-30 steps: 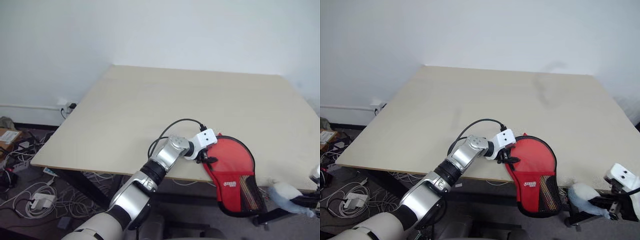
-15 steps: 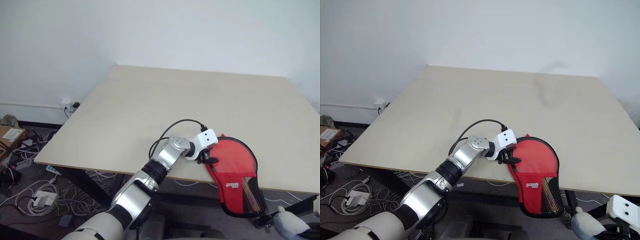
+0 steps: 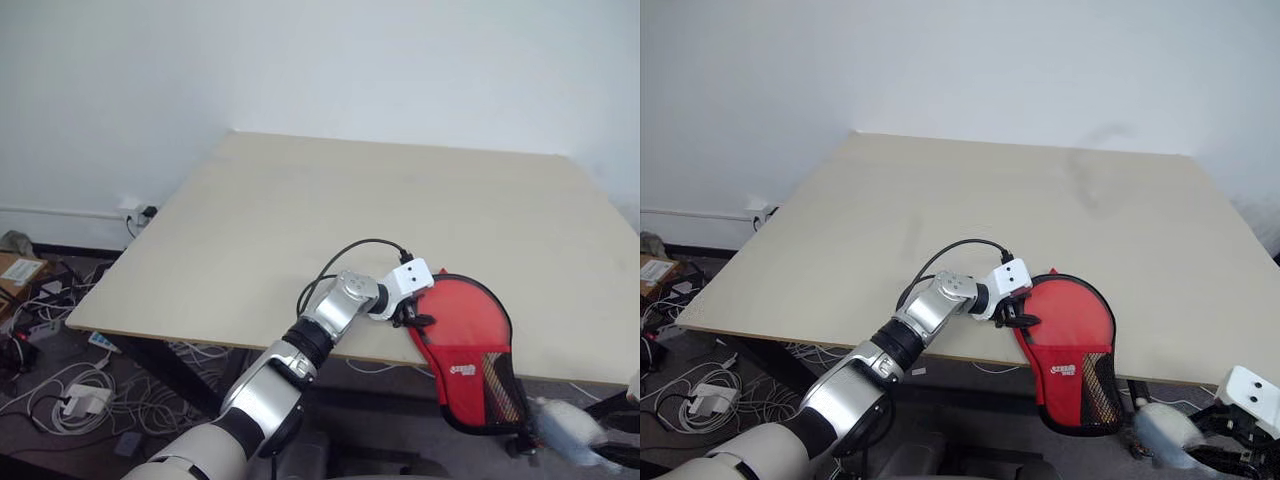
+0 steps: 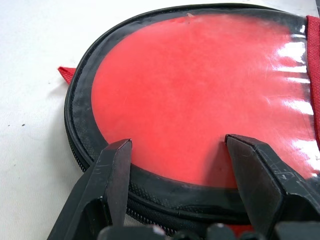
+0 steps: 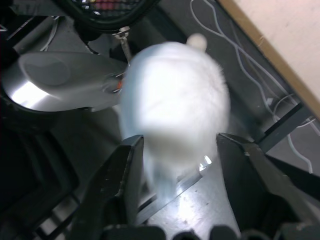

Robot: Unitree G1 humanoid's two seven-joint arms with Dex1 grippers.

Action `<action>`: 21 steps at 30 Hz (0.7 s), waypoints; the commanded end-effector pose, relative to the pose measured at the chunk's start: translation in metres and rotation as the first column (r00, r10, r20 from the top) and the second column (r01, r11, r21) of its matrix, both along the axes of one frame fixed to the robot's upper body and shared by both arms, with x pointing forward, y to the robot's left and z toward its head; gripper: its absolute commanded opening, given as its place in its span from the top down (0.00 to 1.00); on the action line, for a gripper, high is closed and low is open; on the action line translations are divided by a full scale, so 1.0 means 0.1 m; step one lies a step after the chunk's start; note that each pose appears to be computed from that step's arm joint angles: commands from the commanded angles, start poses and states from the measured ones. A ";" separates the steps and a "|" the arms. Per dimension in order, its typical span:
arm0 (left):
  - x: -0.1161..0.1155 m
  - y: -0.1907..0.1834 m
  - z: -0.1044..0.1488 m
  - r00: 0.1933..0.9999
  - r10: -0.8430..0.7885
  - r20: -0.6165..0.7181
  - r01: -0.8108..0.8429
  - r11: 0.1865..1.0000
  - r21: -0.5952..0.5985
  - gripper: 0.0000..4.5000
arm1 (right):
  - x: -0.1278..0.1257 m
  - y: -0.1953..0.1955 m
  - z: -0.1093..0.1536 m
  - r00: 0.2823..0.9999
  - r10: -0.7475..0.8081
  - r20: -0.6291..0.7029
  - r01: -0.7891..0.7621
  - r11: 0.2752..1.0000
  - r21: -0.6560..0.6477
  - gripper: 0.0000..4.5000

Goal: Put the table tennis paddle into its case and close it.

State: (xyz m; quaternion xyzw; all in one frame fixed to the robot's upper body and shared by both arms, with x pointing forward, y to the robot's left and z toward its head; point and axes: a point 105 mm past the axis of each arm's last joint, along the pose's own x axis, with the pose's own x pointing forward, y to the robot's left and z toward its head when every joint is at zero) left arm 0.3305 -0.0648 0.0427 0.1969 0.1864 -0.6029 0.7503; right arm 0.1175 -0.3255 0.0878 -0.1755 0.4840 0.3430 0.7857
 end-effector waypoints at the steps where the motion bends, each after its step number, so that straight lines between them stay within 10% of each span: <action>1: 0.07 0.26 -0.22 0.997 0.060 -0.038 -0.056 0.993 0.102 0.30 | 0.09 0.03 0.19 0.997 -0.002 0.074 0.001 1.000 0.011 0.49; 10: 0.09 0.60 0.23 1.000 -0.016 0.002 0.016 0.998 -0.068 0.30 | 0.96 0.38 0.70 0.877 -0.188 0.441 0.074 0.962 0.262 0.49; 21: -0.16 1.60 0.58 0.999 0.023 -0.036 -0.026 0.996 -0.090 0.30 | 1.72 0.84 0.75 0.814 -0.157 0.559 0.001 0.963 0.269 0.49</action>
